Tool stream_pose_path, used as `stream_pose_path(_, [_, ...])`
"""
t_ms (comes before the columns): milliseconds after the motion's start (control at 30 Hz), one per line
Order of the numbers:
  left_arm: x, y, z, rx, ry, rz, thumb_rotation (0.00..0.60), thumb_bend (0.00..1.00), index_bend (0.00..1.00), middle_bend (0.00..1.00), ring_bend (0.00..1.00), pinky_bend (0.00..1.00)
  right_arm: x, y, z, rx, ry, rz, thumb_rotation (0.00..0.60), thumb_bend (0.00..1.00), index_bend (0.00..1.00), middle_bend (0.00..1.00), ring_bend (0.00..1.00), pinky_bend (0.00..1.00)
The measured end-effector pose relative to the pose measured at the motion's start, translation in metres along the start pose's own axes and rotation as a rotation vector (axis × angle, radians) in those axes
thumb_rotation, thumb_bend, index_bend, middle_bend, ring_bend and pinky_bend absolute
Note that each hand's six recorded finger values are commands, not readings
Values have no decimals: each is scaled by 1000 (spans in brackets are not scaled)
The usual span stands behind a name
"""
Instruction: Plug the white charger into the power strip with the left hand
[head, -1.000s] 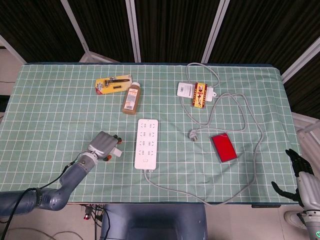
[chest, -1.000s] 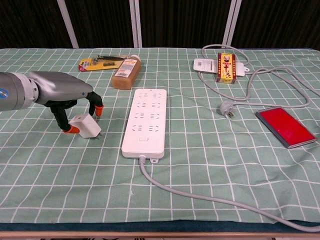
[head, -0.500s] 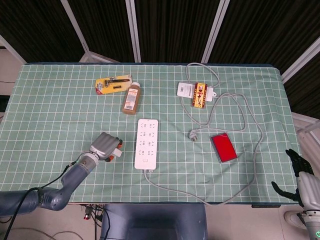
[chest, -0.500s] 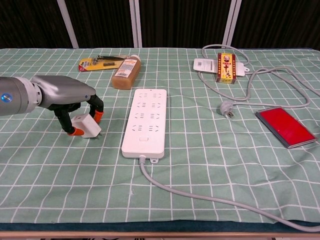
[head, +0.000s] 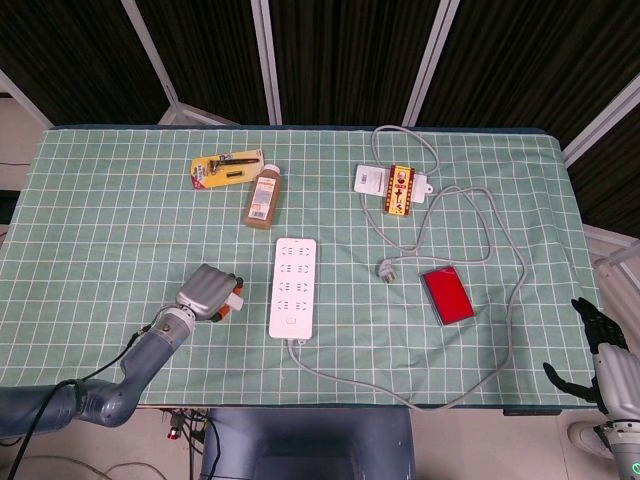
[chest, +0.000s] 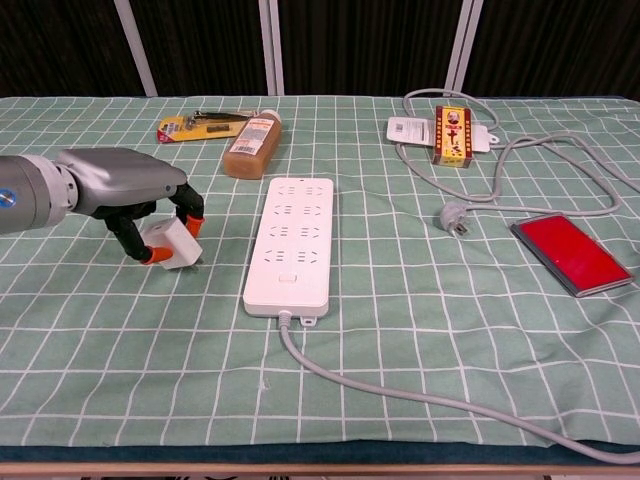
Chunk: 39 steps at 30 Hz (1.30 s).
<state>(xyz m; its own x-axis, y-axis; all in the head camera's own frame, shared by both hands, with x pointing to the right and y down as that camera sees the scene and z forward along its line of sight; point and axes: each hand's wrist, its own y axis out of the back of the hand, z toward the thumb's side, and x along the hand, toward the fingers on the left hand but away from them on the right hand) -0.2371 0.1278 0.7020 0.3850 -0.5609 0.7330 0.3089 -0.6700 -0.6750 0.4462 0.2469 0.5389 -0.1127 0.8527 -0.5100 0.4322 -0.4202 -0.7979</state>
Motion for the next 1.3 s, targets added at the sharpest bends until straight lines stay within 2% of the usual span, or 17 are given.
stream_pose_path(267, [-1, 32, -2, 72, 24, 46, 600, 742, 666, 740, 912, 972, 0, 0, -1, -9, -4, 2, 600, 338, 0, 0, 0, 0])
stream_pose_path(633, [17, 73, 5, 220, 114, 17, 600, 773, 691, 772, 916, 981, -2, 1, -2, -32, -17, 8, 600, 338, 0, 0, 0, 0])
stream_pose_path(833, [40, 93, 24, 296, 177, -39, 600, 775, 699, 784, 916, 984, -4, 1, -4, -49, -26, 15, 600, 338, 0, 0, 0, 0])
stream_pose_path(967, [57, 107, 48, 369, 206, -76, 600, 775, 701, 786, 916, 985, -4, 1, -4, -57, -30, 16, 600, 338, 0, 0, 0, 0])
stream_pose_path(1100, [72, 118, 69, 422, 219, -86, 600, 777, 702, 796, 917, 985, -4, 2, -5, -63, -33, 18, 600, 338, 0, 0, 0, 0])
stream_pose_path(1300, [85, 122, 90, 473, 224, -94, 600, 789, 706, 800, 917, 985, -5, 2, -5, -74, -39, 20, 600, 338, 0, 0, 0, 0])
